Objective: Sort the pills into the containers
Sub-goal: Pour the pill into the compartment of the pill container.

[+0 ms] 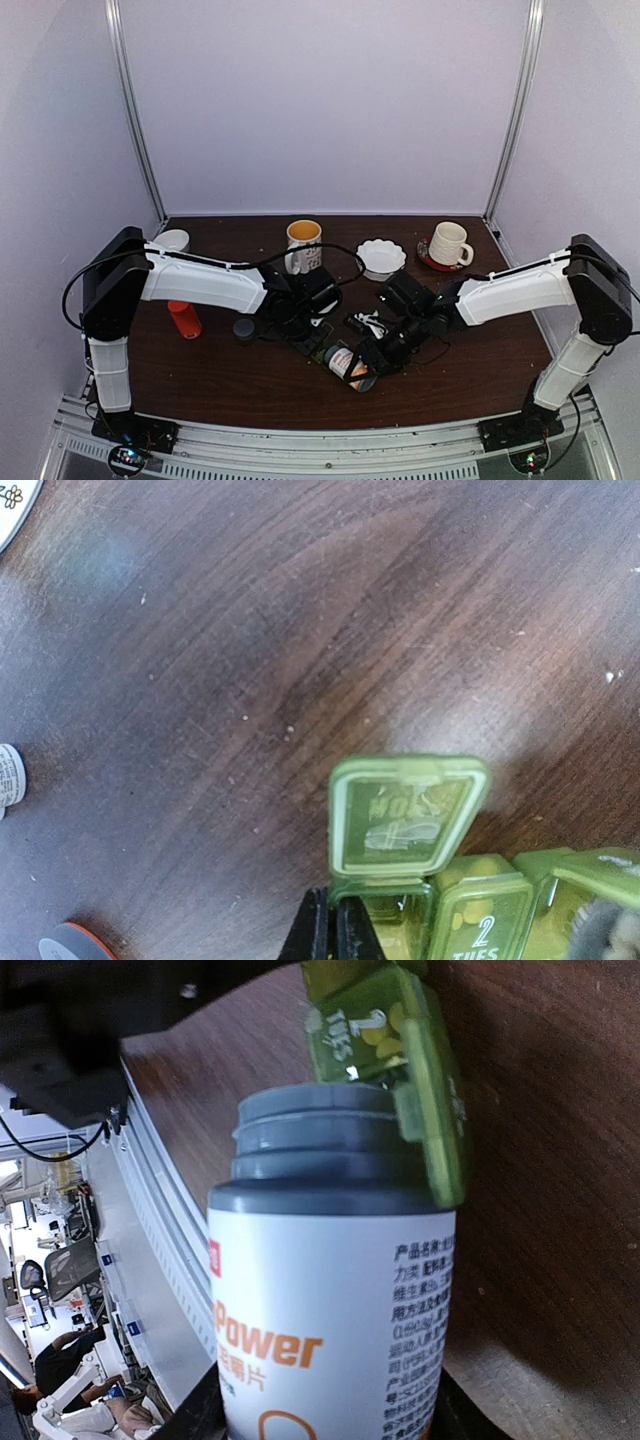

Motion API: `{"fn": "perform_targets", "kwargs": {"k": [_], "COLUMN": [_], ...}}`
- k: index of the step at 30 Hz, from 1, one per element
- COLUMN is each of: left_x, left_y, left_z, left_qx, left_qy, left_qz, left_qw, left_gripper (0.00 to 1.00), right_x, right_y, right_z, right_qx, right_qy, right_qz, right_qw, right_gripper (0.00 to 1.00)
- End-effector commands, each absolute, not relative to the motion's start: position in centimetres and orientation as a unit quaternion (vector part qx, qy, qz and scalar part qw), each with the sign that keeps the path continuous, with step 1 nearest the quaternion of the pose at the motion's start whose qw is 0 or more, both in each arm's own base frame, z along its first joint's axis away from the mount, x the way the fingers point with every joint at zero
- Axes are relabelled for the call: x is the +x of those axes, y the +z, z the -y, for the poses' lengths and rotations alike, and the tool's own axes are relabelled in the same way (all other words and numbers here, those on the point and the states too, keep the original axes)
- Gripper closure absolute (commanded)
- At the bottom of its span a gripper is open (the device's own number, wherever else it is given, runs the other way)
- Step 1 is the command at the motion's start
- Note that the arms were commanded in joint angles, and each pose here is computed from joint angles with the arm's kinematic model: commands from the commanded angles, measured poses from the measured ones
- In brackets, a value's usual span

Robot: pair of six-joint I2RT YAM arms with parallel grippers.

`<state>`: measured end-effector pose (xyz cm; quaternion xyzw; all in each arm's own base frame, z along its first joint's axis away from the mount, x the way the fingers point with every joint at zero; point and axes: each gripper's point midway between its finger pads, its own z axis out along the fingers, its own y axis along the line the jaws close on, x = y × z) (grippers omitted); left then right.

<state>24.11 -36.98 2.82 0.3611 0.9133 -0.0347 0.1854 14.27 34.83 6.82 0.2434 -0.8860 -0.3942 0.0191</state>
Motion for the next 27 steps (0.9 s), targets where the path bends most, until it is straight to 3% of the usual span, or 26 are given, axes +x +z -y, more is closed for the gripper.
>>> {"fn": "perform_targets", "kwargs": {"k": [1, 13, 19, 27], "left_x": [24.4, 24.5, 24.5, 24.6], "left_y": [3.8, 3.8, 3.9, 3.8], "left_z": [38.2, 38.3, 38.4, 38.6], "left_qx": [0.367, 0.367, 0.369, 0.368], "left_qy": [-0.048, -0.046, -0.047, -0.046], "left_qz": [-0.907, -0.908, -0.907, -0.907], "left_qw": [0.198, 0.197, 0.198, 0.199], "left_gripper": [1.00, 1.00, 1.00, 1.00], "right_x": [14.2, 15.2, 14.4, 14.8], "right_y": [4.4, 10.0, 6.3, 6.9], "right_z": [-34.2, -35.0, -34.2, -33.7], "right_qx": [0.230, 0.251, 0.237, 0.234], "right_qy": [-0.378, -0.397, -0.373, -0.367], "right_qz": [0.896, 0.883, 0.897, 0.900], "right_qw": [0.034, -0.012, 0.027, 0.032], "right_gripper": [1.00, 1.00, 1.00, 1.00]}}
